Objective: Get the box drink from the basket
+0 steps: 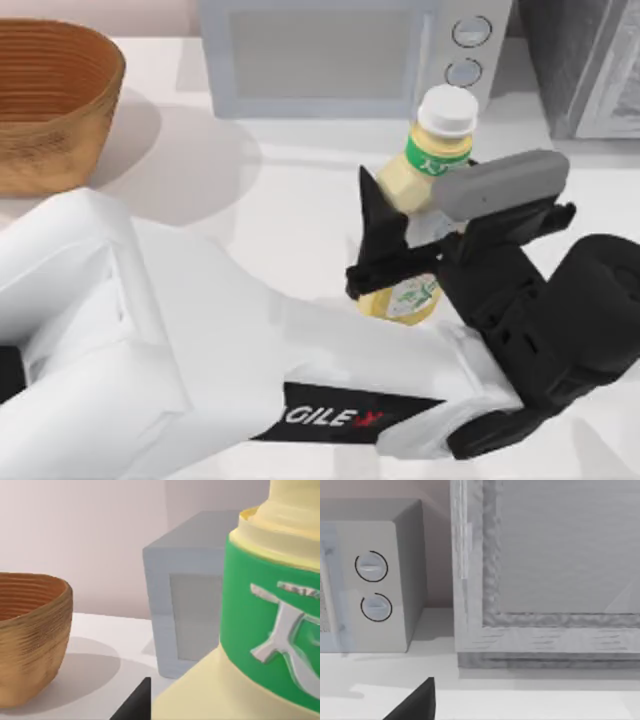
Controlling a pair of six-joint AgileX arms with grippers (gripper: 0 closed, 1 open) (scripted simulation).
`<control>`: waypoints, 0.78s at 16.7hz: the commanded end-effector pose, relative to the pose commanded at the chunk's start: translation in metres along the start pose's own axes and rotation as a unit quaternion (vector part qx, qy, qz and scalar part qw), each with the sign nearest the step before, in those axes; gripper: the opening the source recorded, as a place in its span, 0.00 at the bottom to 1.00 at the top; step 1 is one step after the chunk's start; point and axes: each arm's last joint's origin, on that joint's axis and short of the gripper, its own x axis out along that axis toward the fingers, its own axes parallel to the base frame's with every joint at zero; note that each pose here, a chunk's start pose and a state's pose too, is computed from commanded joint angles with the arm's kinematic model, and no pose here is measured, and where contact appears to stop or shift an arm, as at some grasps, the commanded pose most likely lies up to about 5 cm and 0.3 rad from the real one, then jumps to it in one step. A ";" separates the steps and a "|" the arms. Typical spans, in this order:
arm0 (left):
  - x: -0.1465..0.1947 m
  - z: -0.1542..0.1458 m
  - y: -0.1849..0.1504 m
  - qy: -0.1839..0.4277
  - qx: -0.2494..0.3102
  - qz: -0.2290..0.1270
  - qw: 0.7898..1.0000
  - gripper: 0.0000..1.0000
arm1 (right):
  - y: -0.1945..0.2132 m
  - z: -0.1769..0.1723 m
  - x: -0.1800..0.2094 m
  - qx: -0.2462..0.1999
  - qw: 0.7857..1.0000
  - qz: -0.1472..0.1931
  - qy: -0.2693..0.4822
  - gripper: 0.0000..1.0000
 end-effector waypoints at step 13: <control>0.010 -0.036 -0.018 0.002 0.032 -0.047 0.998 0.00 | 0.000 0.000 0.000 0.000 1.000 0.000 0.000 1.00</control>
